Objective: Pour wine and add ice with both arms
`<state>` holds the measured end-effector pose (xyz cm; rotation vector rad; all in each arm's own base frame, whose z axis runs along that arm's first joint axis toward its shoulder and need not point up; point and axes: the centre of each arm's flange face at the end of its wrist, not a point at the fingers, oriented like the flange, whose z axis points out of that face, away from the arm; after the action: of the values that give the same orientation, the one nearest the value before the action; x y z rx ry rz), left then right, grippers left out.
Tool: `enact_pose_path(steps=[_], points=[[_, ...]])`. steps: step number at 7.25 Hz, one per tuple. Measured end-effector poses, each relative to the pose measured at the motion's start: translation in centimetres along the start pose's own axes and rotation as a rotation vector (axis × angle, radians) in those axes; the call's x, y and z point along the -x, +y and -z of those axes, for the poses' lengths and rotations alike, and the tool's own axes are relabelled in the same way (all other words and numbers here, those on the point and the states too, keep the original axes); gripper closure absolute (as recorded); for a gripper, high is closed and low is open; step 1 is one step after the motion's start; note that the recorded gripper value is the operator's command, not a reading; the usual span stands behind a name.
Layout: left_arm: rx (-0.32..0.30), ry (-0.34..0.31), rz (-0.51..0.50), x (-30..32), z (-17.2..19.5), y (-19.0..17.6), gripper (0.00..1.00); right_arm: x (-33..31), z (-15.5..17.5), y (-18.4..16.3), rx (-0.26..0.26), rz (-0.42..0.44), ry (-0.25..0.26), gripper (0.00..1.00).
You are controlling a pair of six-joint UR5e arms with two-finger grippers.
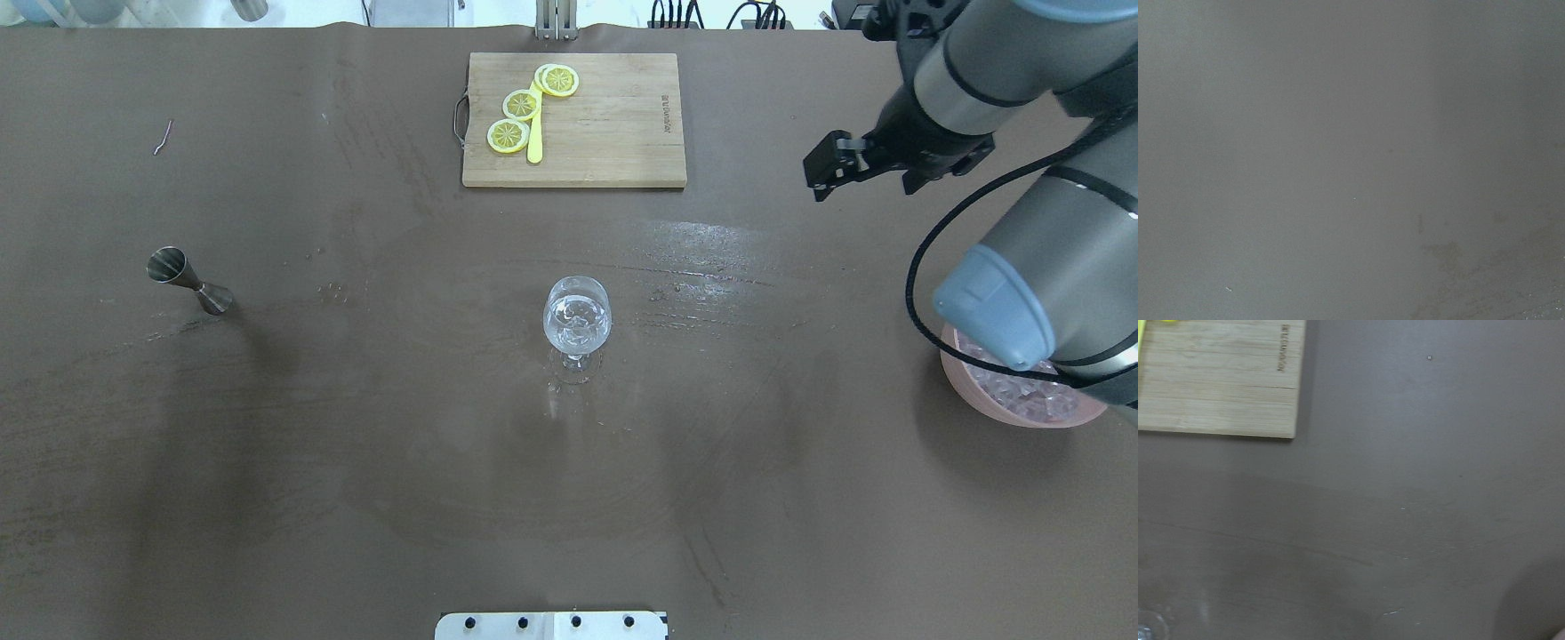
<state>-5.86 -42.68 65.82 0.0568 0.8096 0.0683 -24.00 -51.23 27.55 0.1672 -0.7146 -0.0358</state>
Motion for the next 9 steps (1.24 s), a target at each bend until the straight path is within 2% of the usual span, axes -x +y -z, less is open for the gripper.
enact_pose_path(steps=[3,4,6,7,9], points=[[-0.004,0.003,-0.005,-0.2,0.2,0.3,0.02,-16.1,-3.4,3.1,0.106,0.155,0.124,0.00],[-0.007,0.003,-0.008,-0.3,0.3,0.3,0.02,-21.4,-3.6,4.8,0.141,0.187,0.148,0.00],[-0.012,0.003,-0.014,-0.5,0.5,0.2,0.02,-29.1,-3.8,8.2,0.183,0.203,0.130,0.00],[-0.014,0.004,-0.016,-0.6,0.5,0.2,0.02,-32.1,-5.2,10.2,0.180,0.210,0.113,0.00],[-0.016,0.004,-0.019,-0.7,0.6,0.1,0.02,-38.1,-9.0,14.0,0.134,0.216,0.074,0.00]])
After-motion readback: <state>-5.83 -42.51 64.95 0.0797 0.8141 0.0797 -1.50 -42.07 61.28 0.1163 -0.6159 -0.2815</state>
